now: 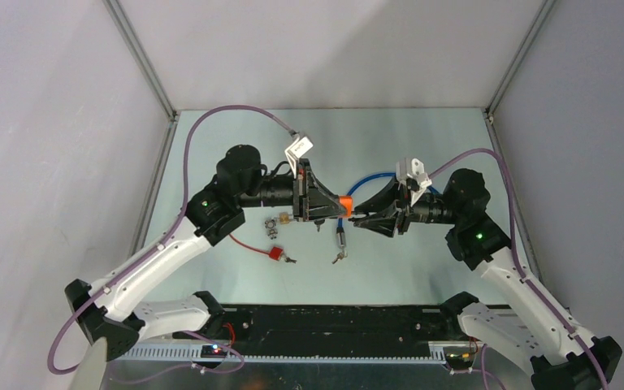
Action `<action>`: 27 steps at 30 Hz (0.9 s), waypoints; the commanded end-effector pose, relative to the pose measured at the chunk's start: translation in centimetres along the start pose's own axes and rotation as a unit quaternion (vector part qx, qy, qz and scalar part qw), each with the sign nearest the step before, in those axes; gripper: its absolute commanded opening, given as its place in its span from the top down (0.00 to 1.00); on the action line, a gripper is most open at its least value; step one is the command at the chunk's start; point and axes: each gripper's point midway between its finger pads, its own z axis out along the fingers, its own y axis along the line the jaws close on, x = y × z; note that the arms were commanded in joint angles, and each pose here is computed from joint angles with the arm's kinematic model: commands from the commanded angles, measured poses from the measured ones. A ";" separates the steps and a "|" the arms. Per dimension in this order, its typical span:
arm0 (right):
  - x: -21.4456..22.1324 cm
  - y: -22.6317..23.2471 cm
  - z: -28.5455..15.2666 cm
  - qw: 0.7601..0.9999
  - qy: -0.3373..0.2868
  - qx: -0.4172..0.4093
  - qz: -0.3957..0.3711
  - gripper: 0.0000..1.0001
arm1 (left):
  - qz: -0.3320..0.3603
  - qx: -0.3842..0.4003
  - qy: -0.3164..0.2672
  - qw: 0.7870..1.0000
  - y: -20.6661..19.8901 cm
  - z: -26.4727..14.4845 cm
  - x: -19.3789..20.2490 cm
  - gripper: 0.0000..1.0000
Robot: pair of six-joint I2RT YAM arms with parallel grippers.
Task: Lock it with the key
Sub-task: Lock the lock.
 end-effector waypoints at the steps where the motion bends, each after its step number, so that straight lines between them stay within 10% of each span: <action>1: -0.6 0.3 0.1 1.000 -0.016 -0.003 -0.012 0.57 | 0.049 0.044 -0.057 0.996 -3.8 -1.5 -3.8 1.00; 8: -1.8 0.5 0.3 0.999 -0.045 -0.014 -0.006 0.73 | 0.047 0.043 -0.059 0.996 -3.8 -1.5 -3.7 1.00; 16: -2.1 1.4 0.3 0.998 -0.054 -0.036 0.001 0.59 | 0.047 0.042 -0.061 0.996 -3.7 -1.6 -3.7 1.00; 27: -3.1 1.7 0.1 0.997 -0.077 -0.030 0.010 1.00 | 0.042 0.033 -0.063 0.997 -3.2 -1.6 -3.5 1.00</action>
